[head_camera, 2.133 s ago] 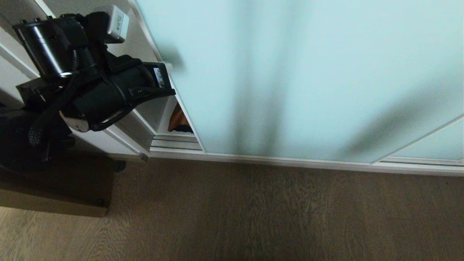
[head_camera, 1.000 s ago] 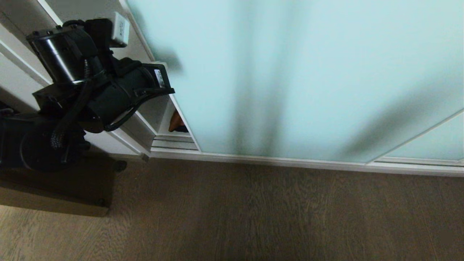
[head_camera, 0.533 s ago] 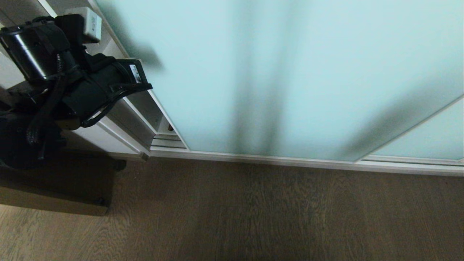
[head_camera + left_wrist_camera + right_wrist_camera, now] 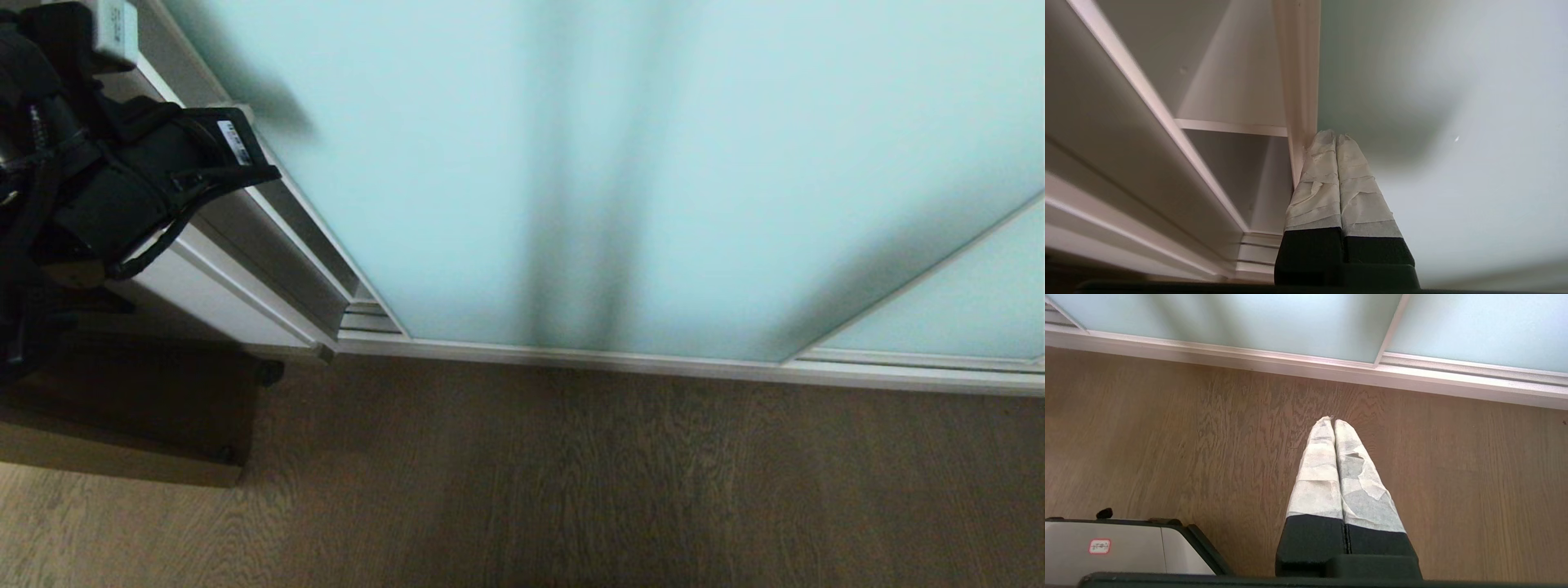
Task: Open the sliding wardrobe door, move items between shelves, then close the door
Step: Close the door
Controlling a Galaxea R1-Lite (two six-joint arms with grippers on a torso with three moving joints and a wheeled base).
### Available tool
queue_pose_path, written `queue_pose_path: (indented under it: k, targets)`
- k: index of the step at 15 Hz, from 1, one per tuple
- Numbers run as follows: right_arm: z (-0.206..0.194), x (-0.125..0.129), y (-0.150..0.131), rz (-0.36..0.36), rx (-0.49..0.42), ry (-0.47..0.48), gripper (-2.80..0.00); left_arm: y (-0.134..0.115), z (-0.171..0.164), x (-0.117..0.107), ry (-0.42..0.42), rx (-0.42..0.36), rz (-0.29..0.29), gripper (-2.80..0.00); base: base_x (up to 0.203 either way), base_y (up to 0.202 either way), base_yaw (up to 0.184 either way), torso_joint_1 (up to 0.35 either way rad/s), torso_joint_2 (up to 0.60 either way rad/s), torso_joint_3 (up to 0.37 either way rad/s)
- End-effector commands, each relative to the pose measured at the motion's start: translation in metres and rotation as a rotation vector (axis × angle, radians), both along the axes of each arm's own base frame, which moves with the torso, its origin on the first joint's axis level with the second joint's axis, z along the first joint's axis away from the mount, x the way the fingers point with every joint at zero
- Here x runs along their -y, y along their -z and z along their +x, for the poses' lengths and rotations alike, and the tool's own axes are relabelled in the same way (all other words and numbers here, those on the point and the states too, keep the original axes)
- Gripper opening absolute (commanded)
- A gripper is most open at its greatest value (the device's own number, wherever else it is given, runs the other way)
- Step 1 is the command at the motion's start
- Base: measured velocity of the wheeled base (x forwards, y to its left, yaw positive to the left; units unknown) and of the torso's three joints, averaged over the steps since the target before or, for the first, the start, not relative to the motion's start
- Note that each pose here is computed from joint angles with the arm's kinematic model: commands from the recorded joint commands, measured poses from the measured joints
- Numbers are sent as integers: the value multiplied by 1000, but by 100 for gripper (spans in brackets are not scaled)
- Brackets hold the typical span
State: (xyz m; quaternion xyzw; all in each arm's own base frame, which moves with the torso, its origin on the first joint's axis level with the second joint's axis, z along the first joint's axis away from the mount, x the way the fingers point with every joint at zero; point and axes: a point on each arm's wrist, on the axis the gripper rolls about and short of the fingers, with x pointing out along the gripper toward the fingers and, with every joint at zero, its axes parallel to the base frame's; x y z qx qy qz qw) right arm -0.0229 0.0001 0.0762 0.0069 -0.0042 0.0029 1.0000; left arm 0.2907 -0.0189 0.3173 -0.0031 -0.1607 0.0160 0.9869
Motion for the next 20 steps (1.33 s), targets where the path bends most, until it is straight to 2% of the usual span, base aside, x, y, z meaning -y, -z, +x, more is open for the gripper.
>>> queue_pose_path:
  k: [1, 9, 20]
  targets:
    - [0, 0, 0, 0, 1, -2, -280, -1, -1, -15, -42, 3, 1, -280, 0, 0, 0, 0, 0, 0]
    - [0, 0, 0, 0, 1, -2, -280, 0, -2, -54, -137, 3, 9, -280, 0, 0, 0, 0, 0, 0]
    - [0, 0, 0, 0, 1, -2, -280, -2, -8, -77, -201, 13, -1, -280, 0, 0, 0, 0, 0, 0]
